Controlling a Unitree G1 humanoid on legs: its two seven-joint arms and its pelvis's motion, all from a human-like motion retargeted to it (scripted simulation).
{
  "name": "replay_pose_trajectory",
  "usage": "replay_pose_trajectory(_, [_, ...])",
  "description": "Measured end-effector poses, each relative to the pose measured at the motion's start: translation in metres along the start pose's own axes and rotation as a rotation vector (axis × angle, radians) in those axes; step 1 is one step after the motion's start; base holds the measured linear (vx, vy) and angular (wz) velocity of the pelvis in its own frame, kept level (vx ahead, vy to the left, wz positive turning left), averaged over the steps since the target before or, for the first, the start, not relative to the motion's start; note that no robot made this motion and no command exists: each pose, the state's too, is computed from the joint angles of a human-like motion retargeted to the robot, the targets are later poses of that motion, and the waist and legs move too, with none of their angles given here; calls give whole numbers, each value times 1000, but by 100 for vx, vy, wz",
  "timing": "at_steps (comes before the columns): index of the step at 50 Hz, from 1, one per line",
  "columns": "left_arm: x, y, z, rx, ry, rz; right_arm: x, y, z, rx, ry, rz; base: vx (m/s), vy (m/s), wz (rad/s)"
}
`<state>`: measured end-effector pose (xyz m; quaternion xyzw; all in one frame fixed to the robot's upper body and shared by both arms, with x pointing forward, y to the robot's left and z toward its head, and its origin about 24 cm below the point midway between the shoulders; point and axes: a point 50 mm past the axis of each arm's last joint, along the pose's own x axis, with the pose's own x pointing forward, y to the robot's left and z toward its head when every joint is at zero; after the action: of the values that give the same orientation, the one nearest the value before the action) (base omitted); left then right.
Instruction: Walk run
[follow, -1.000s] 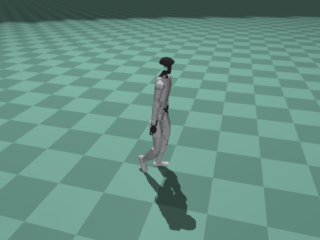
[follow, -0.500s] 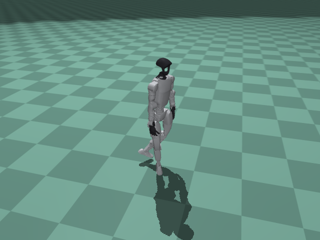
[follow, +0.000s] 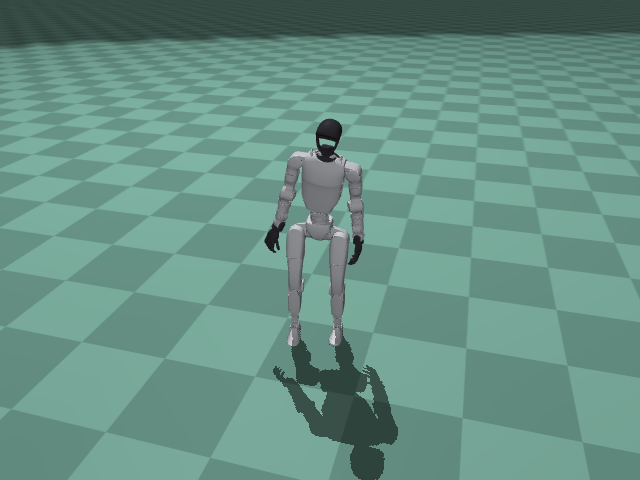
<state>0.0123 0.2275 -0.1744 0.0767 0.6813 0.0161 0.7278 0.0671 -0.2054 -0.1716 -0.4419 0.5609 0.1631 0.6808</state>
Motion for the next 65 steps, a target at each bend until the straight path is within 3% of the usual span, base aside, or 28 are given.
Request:
replay_pose_trajectory(10, [-7,39,60,302,-131,85,-17,47,-26,306,-20,126,-22,20,-266])
replay_pose_trajectory(19, [1,-20,35,132,-55,-106,-21,60,-25,377,58,227,-21,7,-290])
replay_pose_trajectory(23, [-1,-35,38,277,-201,-148,-16,47,-27,434,58,187,-6,11,-210])
replay_pose_trajectory(28, [-8,-38,49,394,-439,48,-19,55,-38,547,120,223,4,2,-168])
replay_pose_trajectory(35, [-3,-38,16,259,-265,107,-33,83,-51,628,250,353,0,-14,-25])
replay_pose_trajectory(42, [-1,-20,-19,364,15,77,-45,108,-46,728,275,455,3,-7,-12])
replay_pose_trajectory(50, [-4,-32,-44,417,178,-66,-39,95,-52,725,338,489,12,9,-44])
replay_pose_trajectory(54, [-4,-27,-35,506,179,-43,-33,86,-49,855,300,389,0,0,0])
replay_pose_trajectory(59, [0,-19,-7,627,111,-8,-42,100,-62,900,347,431,5,-2,-41])
replay_pose_trajectory(65, [2,-26,19,541,32,-52,-54,116,-69,827,437,567,-1,-5,-29])
